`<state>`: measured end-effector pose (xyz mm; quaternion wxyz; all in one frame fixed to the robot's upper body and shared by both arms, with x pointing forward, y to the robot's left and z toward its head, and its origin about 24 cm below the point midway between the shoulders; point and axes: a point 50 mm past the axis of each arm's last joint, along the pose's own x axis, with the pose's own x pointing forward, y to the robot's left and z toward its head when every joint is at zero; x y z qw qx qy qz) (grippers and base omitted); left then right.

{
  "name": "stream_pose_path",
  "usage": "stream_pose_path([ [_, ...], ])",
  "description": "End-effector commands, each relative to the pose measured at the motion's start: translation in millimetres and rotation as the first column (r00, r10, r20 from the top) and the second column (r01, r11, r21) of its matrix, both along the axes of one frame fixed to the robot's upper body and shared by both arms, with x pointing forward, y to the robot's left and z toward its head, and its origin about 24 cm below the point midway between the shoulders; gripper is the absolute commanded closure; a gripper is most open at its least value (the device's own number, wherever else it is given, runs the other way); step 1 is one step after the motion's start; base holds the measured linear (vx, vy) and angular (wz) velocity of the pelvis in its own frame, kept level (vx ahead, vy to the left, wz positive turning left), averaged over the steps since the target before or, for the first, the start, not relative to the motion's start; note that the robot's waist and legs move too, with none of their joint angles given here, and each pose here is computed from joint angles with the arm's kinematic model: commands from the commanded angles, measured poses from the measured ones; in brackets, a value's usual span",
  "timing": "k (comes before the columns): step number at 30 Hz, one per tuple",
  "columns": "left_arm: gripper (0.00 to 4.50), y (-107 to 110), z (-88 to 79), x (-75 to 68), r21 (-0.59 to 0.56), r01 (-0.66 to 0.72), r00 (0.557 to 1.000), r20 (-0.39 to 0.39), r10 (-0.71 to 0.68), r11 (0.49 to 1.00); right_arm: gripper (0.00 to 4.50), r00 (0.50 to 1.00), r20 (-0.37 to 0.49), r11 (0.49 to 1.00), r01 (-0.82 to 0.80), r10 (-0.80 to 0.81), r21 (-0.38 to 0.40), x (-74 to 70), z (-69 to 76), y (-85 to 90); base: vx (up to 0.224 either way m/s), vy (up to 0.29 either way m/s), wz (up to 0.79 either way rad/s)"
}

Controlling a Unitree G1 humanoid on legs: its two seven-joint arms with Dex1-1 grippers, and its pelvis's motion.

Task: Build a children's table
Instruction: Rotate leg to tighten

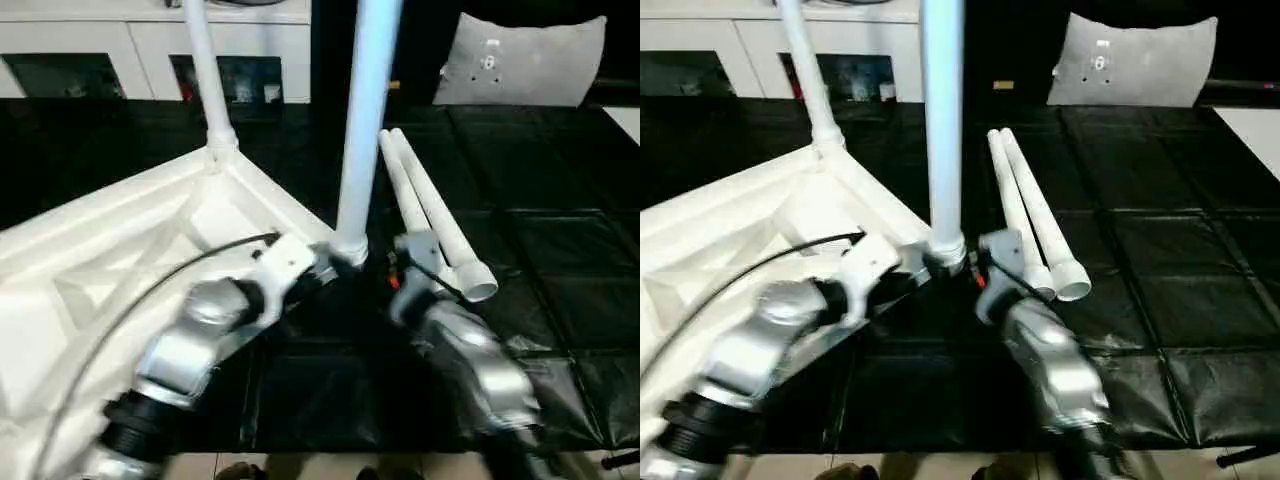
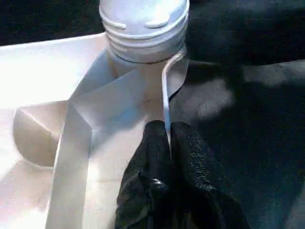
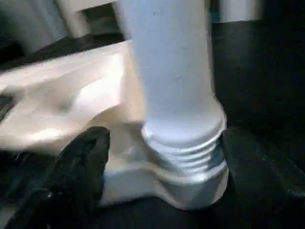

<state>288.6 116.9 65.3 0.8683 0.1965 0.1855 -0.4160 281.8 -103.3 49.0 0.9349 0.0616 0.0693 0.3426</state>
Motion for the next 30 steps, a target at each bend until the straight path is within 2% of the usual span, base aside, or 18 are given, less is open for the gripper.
stream_pose_path([
  [1,4.5,6,10.3,2.8,0.01,0.087,0.996,0.037,-0.087,0.996,0.19,0.994,0.031,0.994,-0.107,0.106,0.004,-5.0,10.8,-3.9,0.0,0.0,0.0],
  [2,4.5,6,10.3,2.8,0.01,0.087,0.996,0.037,-0.087,0.996,0.15,0.994,0.031,0.994,-0.107,0.106,0.004,-5.0,10.8,-3.9,0.0,0.0,0.0],
  [3,4.5,11,10.3,0.3,0.019,0.167,0.986,0.014,-0.167,0.986,0.07,0.983,0.036,0.983,-0.179,0.181,-0.047,-8.5,13.0,-12.5,0.0,0.0,0.0],
  [4,4.5,12,10.0,-0.2,0.029,0.185,0.983,0.011,-0.185,0.982,0.07,0.979,0.036,0.979,-0.196,0.199,-0.06,-9.2,13.4,-14.2,0.0,0.0,0.0],
  [5,4.5,17,9.2,-2.0,0.066,0.259,0.966,0.003,-0.26,0.964,0.07,0.966,0.034,0.959,-0.252,0.258,-0.13,-11.1,14.1,-21.0,0.0,0.0,0.0],
  [7,4.5,20,8.9,-5.1,0.074,0.345,0.938,-0.022,-0.345,0.935,0.07,0.946,0.026,0.927,-0.312,0.324,-0.209,-11.1,16.4,-29.2,0.0,0.0,0.0],
  [13,4.5,24,7.6,-10.7,0.078,0.492,0.87,-0.087,-0.486,0.867,0.07,0.898,0.013,0.868,-0.421,0.439,-0.263,-10.9,24.3,-33.5,0.0,0.0,0.0],
  [14,4.5,27,6.2,-14.3,0.084,0.562,0.825,-0.127,-0.55,0.823,0.07,0.859,-0.012,0.821,-0.493,0.512,-0.286,-13.3,24.2,-32.1,0.0,0.0,0.0],
  [16,4.5,29,5.0,-16.6,0.089,0.604,0.794,-0.157,-0.587,0.792,0.07,0.83,-0.036,0.793,-0.544,0.557,-0.275,-15.1,23.5,-31.2,0.0,0.0,0.0],
  [20,4.5,31,4.6,-17.6,0.1,0.633,0.771,-0.175,-0.612,0.768,0.07,0.796,-0.063,0.765,-0.597,0.602,-0.243,-17.3,22.9,-29.4,0.0,0.0,0.0],
  [25,4.5,33,5.7,-17.0,0.116,0.658,0.751,-0.179,-0.636,0.744,0.55,0.752,-0.103,0.726,-0.657,0.651,-0.203,-19.7,21.4,-27.7,0.0,0.0,0.0],
  [30,4.5,35,5.2,-17.2,0.114,0.664,0.745,-0.181,-0.642,0.739,1.11,0.741,-0.113,0.717,-0.67,0.662,-0.192,-19.5,20.0,-25.9,0.0,0.0,0.0],
])
